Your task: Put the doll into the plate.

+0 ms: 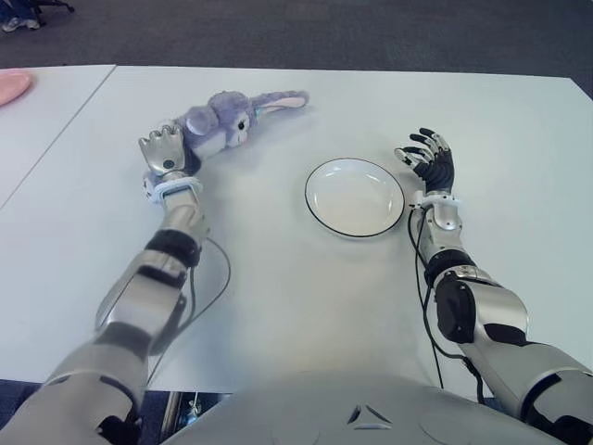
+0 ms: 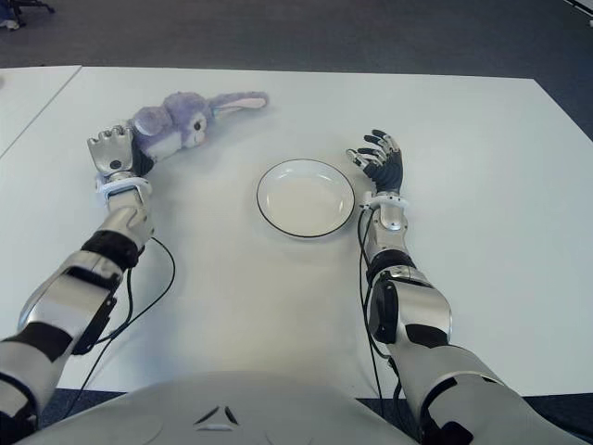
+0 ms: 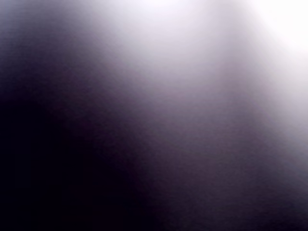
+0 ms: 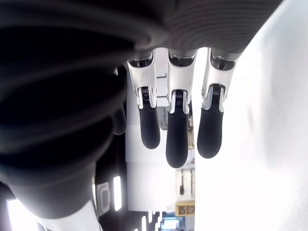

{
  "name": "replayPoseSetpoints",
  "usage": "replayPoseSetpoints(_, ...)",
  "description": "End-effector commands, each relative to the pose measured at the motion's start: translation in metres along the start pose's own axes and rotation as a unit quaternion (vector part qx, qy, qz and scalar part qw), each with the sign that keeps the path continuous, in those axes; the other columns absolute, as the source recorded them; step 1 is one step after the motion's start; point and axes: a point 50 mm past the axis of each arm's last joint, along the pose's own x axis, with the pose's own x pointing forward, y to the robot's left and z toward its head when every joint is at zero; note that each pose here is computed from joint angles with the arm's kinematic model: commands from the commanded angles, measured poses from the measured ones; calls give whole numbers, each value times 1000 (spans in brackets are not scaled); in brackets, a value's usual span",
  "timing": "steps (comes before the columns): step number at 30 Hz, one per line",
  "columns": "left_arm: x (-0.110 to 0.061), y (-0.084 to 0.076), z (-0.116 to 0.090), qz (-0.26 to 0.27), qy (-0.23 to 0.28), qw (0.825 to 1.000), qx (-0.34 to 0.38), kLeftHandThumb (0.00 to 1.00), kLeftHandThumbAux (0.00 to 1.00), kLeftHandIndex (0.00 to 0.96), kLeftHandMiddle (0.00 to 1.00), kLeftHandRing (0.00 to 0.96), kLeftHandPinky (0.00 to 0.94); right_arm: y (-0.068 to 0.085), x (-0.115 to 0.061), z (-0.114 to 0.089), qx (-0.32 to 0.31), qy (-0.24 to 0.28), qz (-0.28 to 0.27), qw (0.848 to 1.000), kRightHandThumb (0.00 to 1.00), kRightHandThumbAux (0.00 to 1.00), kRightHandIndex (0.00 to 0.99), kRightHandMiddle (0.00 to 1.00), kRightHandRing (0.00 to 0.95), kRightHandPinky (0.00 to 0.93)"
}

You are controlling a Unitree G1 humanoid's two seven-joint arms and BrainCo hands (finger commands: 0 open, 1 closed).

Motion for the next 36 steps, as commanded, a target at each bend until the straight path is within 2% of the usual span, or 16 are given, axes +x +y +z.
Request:
replayPoseSetpoints(1,-46,-10,10,-40,-69,996,-34,292,724,637,692,681,710,-10,-83,-99,2,241,-19,970,118,875,228,289,384,442)
replayPoseSetpoints(6,-63,14,17,4,-111,992,-59,340,763,696,759,750,757,-10,-83,-99,-1,242,-19,970,115,880,250,300,388,444)
replayPoseSetpoints(14,-71,42,24,41,-135,986,-86,352,811,735,818,812,838,-9,-83,-99,-2,242,-20,970,98,874,268,311,385,426)
replayPoseSetpoints(21,-74,59,28,77,-163,979,-97,358,818,762,854,855,886,-8,-83,-99,-1,242,-21,970,93,868,272,317,382,424)
replayPoseSetpoints(24,-78,79,31,113,-185,970,-105,374,813,776,868,871,891,-7,-83,-99,-2,243,-21,970,91,870,270,320,387,436)
replayPoseSetpoints(36,-85,94,31,143,-222,956,-124,458,779,808,890,897,900,-6,-82,-99,-1,246,-21,969,65,860,279,320,394,439)
